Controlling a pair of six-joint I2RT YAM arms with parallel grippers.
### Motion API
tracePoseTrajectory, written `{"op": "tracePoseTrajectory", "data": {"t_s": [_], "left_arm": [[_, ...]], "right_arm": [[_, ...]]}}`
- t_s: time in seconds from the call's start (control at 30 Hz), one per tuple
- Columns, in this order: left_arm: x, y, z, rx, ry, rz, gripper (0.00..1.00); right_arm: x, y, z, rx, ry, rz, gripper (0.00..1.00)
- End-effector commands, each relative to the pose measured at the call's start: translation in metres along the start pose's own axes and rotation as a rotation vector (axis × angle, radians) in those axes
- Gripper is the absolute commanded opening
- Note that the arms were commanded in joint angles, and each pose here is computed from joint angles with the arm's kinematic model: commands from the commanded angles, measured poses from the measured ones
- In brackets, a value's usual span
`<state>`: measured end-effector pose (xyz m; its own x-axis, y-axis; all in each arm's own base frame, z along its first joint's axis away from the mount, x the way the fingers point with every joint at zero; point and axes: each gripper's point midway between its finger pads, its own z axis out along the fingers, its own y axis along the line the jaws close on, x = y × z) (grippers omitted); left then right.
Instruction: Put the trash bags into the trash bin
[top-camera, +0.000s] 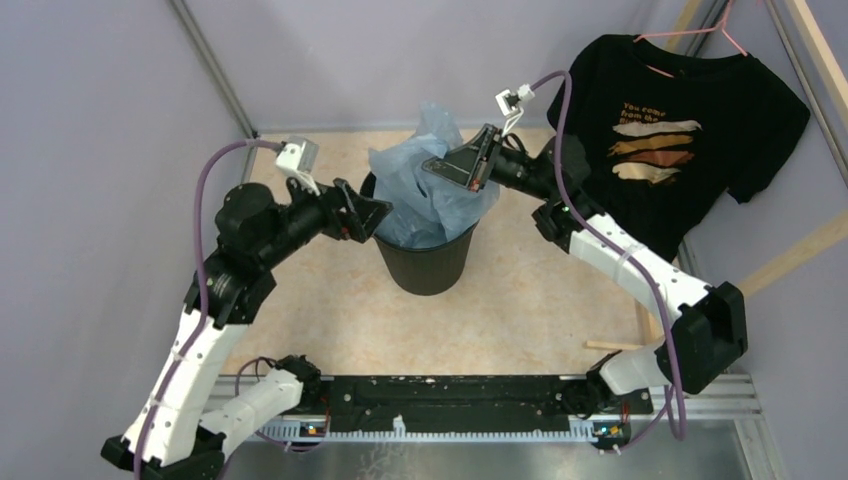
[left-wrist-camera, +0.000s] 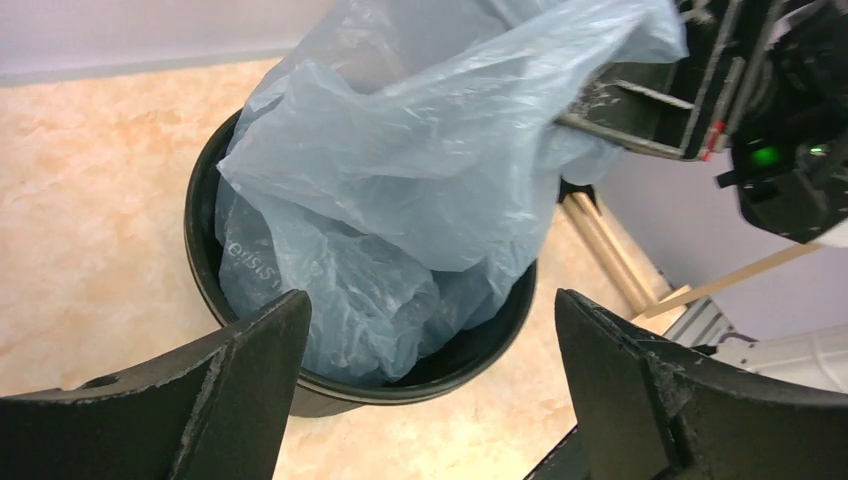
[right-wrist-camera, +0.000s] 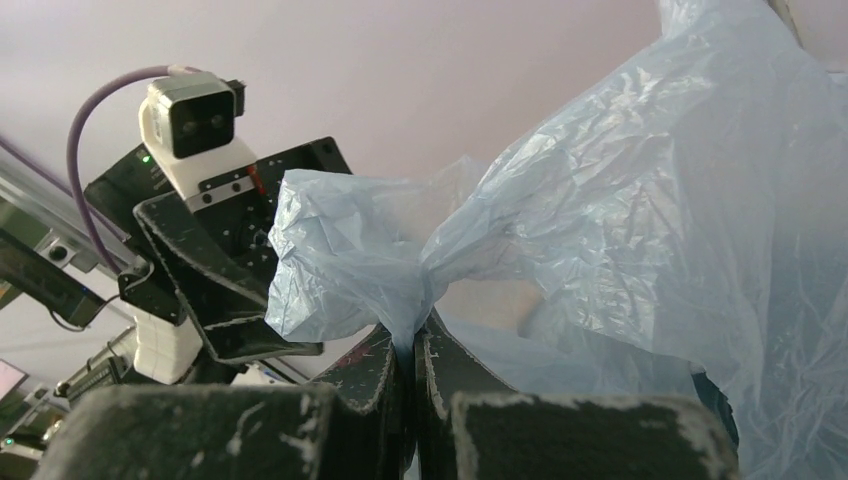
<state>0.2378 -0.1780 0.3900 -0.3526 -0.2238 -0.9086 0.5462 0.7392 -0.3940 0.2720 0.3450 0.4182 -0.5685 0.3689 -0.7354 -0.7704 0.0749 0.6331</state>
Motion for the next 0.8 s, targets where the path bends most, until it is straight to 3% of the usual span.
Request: {"op": "tracePoseTrajectory", "data": {"t_s": [0.0, 0.17, 0.4, 0.67, 0.77], "left_arm": [[-0.027, -0.033, -0.023, 0.139, -0.139, 0.011, 0.98], [-0.049, -0.061, -0.031, 0.285, -0.234, 0.013, 0.99], [-0.030, -0.067, 0.011, 0.384, -0.103, -0.036, 0.99], [-0.029, -0.083, 0.008, 0.507, -0.153, -0.045, 0.99], [-0.026, -0.078, 0.014, 0.482, -0.139, -0.061, 0.99]], "right_arm": [[-0.021, 0.043, 0.004, -0.077, -0.044, -0.068, 0.00], [-0.019, 0.063, 0.017, -0.118, -0.045, -0.069, 0.00], [-0.029, 0.081, 0.041, -0.099, -0.151, 0.047, 0.00], [-0.024, 0.063, 0.056, 0.041, -0.225, 0.095, 0.00], [-0.022, 0.059, 0.058, 0.052, -0.226, 0.113, 0.00]]}}
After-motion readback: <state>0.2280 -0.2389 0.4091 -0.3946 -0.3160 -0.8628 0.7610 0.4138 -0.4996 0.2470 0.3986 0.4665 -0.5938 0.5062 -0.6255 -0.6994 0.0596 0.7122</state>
